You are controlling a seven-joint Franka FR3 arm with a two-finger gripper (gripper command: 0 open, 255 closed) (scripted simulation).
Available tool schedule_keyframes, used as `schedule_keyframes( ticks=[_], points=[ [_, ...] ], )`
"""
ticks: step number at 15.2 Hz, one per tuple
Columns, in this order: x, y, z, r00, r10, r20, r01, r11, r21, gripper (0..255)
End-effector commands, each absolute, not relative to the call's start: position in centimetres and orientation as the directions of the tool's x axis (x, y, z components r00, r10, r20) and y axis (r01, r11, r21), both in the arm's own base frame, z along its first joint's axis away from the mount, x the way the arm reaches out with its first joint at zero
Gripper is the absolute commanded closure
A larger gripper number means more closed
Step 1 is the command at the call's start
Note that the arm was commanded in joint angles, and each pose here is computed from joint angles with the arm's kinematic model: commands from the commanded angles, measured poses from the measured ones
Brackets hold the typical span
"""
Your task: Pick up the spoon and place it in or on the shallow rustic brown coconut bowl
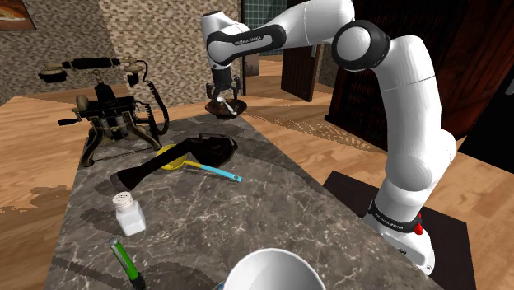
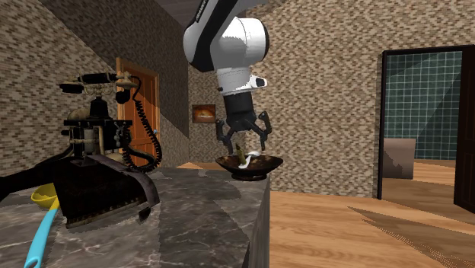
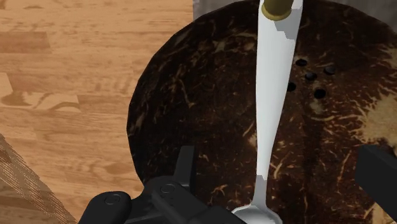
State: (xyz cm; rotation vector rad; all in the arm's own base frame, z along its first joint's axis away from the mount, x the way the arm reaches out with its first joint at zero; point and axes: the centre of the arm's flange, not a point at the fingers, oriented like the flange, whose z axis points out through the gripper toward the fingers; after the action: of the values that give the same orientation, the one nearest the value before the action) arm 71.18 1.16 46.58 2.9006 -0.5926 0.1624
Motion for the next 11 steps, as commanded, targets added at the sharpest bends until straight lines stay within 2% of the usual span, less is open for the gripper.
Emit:
schedule_keyframes(
  ticks=[1,3,11],
  points=[
    [70.9,1.5,48.6,0.915,-0.378,0.141,-0.398,-0.905,0.150,0],
    [70.8,2.0,50.9,0.915,-0.378,0.141,-0.398,-0.905,0.150,0],
    [70.8,2.0,50.9,0.915,-0.378,0.141,-0.398,-0.905,0.150,0]
  ],
)
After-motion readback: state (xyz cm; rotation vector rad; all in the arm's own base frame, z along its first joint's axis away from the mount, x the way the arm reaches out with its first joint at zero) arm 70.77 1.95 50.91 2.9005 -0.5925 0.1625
